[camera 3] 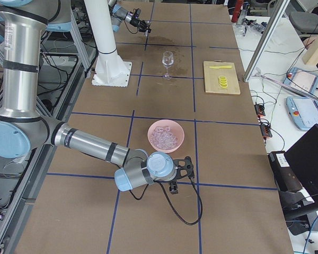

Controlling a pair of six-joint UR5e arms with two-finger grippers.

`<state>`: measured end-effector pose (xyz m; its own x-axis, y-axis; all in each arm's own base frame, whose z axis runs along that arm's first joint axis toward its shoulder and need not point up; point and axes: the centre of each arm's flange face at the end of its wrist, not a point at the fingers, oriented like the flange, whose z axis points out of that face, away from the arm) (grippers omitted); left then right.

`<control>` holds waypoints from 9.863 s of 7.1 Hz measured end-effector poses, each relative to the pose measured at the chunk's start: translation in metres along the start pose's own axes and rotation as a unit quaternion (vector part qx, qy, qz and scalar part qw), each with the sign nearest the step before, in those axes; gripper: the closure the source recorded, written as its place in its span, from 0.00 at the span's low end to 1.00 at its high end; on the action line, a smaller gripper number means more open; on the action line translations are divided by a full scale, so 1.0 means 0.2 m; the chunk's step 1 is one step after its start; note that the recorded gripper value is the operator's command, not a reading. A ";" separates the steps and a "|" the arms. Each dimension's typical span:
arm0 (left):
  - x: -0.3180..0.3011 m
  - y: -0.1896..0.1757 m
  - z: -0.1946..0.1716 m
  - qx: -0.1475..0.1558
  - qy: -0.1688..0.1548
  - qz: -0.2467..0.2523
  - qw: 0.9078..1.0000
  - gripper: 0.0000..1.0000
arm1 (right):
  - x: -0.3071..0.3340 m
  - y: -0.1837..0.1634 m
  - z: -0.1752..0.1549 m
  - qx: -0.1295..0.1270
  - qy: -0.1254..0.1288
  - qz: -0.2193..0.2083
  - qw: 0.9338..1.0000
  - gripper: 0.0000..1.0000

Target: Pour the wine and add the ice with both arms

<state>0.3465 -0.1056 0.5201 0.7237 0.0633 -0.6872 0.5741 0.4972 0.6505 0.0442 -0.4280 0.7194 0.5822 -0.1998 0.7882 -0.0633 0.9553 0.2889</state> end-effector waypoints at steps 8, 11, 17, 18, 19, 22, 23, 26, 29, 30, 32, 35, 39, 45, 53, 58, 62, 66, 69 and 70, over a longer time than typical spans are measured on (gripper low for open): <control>-0.07 0.10 0.14 0.029 -0.025 -0.086 0.996 1.00 | 0.00 0.00 0.00 0.000 -0.001 0.000 1.000 0.00; -0.02 0.15 0.14 0.027 -0.025 -0.087 0.996 1.00 | 0.00 0.00 0.00 0.000 -0.001 0.000 1.000 0.00; -0.01 0.22 0.16 0.029 -0.031 -0.055 0.998 0.01 | -0.01 0.01 0.00 0.001 -0.002 0.001 1.000 0.00; 0.00 0.22 0.15 0.028 -0.030 -0.052 0.998 0.00 | -0.01 0.01 0.00 0.001 -0.002 0.001 1.000 0.00; 0.01 0.20 0.15 0.027 -0.029 -0.054 0.998 0.00 | -0.01 0.01 0.00 0.001 -0.002 0.002 1.000 0.00; 0.12 0.06 0.05 0.016 -0.020 -0.048 0.999 0.00 | 0.00 0.01 0.00 0.000 -0.002 0.004 1.000 0.00; 0.15 0.03 0.02 0.012 -0.018 -0.031 0.999 0.00 | 0.00 0.01 0.00 0.000 -0.002 0.005 1.000 0.00; 0.14 0.00 0.02 0.012 -0.020 -0.006 1.000 0.00 | 0.00 0.01 0.00 0.000 -0.002 0.005 1.000 0.00; 0.09 0.00 0.03 0.010 -0.027 0.004 1.000 0.00 | -0.01 0.00 0.00 0.000 -0.002 0.006 1.000 0.00; 0.07 -0.01 0.03 0.008 -0.031 0.006 0.999 0.00 | -0.01 0.00 -0.01 0.001 -0.002 0.006 1.000 0.00; 0.02 -0.06 0.03 0.007 -0.034 0.003 0.999 0.00 | -0.01 0.00 -0.01 0.001 -0.002 0.007 1.000 0.00; -0.04 -0.20 0.08 0.024 -0.048 -0.013 0.998 0.00 | -0.01 0.00 -0.01 0.002 -0.003 0.007 1.000 0.00; -0.08 -0.39 0.17 0.057 -0.075 -0.052 0.994 0.00 | -0.01 0.00 -0.01 0.002 -0.003 0.007 1.000 0.00; 0.54 -0.91 0.13 0.100 -0.092 -0.127 0.983 0.00 | -0.01 0.00 0.00 0.001 -0.002 0.008 1.000 0.00; 0.66 -2.05 0.22 0.279 -0.187 -0.215 0.917 0.00 | 0.00 0.01 0.00 0.001 -0.001 0.008 1.000 0.00; 0.51 -2.48 0.15 0.362 -0.283 -0.114 0.881 0.00 | 0.00 0.02 0.00 0.005 -0.001 0.002 1.000 0.00; 0.58 -2.68 0.20 0.392 -0.340 0.034 0.854 0.00 | 0.03 0.04 0.02 0.000 0.000 0.008 1.000 0.00; 0.58 -3.09 0.58 0.449 -0.291 0.173 0.827 0.00 | 0.11 0.10 0.07 -0.013 0.000 0.025 1.000 0.00; 0.10 -3.37 0.92 0.364 -0.183 0.237 0.882 0.00 | 0.10 0.10 0.07 -0.014 -0.013 0.025 0.999 0.00; -0.06 -3.44 0.99 0.296 -0.164 0.261 0.904 0.00 | 0.09 0.09 0.07 -0.012 -0.014 0.023 1.000 0.00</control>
<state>0.0192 -0.6205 0.1449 0.9744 -0.1519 -0.1660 0.1549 -0.0822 0.9845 0.0426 -0.4177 0.7453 0.5558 -0.1617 0.8155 -0.0689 0.9686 0.2390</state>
